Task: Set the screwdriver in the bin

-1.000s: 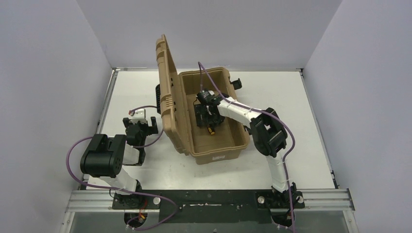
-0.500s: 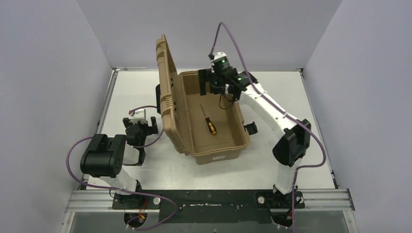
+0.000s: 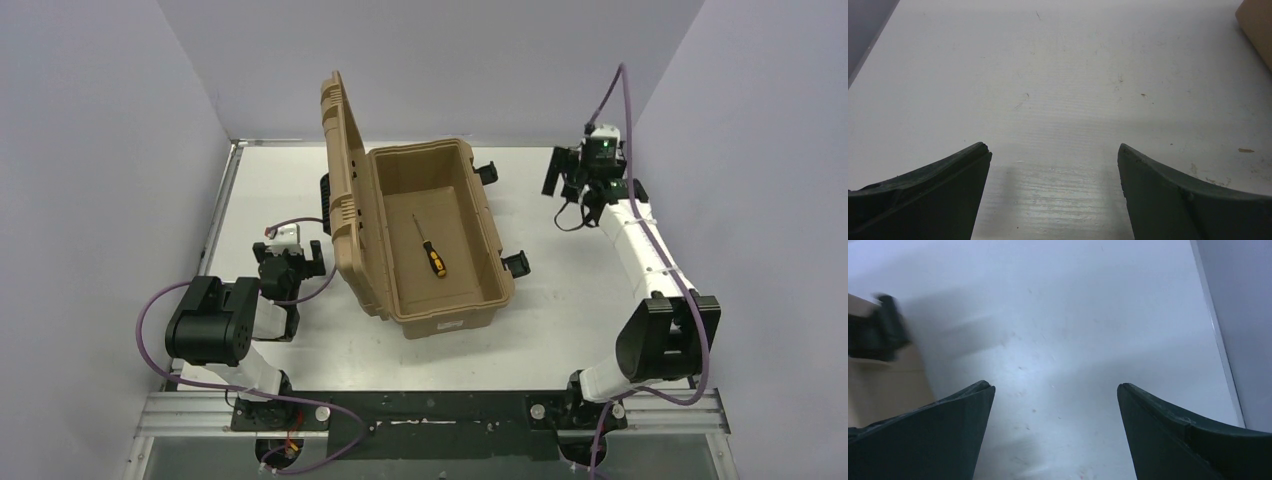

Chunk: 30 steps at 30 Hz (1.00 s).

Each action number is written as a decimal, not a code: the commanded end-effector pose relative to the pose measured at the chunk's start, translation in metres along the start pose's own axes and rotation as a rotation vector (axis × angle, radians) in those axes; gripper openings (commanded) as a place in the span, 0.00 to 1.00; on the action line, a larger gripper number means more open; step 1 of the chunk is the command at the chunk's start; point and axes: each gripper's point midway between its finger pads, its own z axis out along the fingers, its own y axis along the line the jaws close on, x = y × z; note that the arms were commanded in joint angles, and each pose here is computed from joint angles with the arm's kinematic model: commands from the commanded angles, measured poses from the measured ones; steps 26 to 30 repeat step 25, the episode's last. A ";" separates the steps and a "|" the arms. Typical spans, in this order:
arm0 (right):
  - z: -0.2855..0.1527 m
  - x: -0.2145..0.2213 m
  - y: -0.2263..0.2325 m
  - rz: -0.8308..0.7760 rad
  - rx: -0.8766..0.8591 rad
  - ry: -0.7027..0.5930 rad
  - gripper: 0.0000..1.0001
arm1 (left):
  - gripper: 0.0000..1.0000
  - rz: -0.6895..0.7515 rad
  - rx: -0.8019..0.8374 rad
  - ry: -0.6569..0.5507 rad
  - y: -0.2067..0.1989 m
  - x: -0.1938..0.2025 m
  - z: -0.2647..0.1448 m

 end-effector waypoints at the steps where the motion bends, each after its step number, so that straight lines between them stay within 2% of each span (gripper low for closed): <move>1: 0.022 0.055 -0.028 -0.137 -0.006 0.054 1.00 | 0.97 -0.016 0.000 -0.071 -0.002 -0.022 0.006; 5: 0.034 0.097 -0.032 -0.139 -0.075 0.027 1.00 | 0.97 -0.015 -0.001 -0.071 -0.001 -0.022 0.006; 13: 0.040 0.136 -0.036 -0.129 -0.098 -0.061 1.00 | 0.97 -0.016 -0.001 -0.073 -0.002 -0.022 0.006; 18: 0.042 0.139 -0.036 -0.137 -0.095 -0.043 1.00 | 0.97 -0.014 -0.002 -0.072 -0.001 -0.022 0.006; 25: 0.032 0.113 -0.044 -0.117 -0.074 -0.104 1.00 | 0.97 -0.017 -0.002 -0.070 -0.001 -0.022 0.006; 30: 0.032 0.113 -0.044 -0.117 -0.074 -0.104 1.00 | 0.97 -0.017 -0.002 -0.070 -0.001 -0.022 0.006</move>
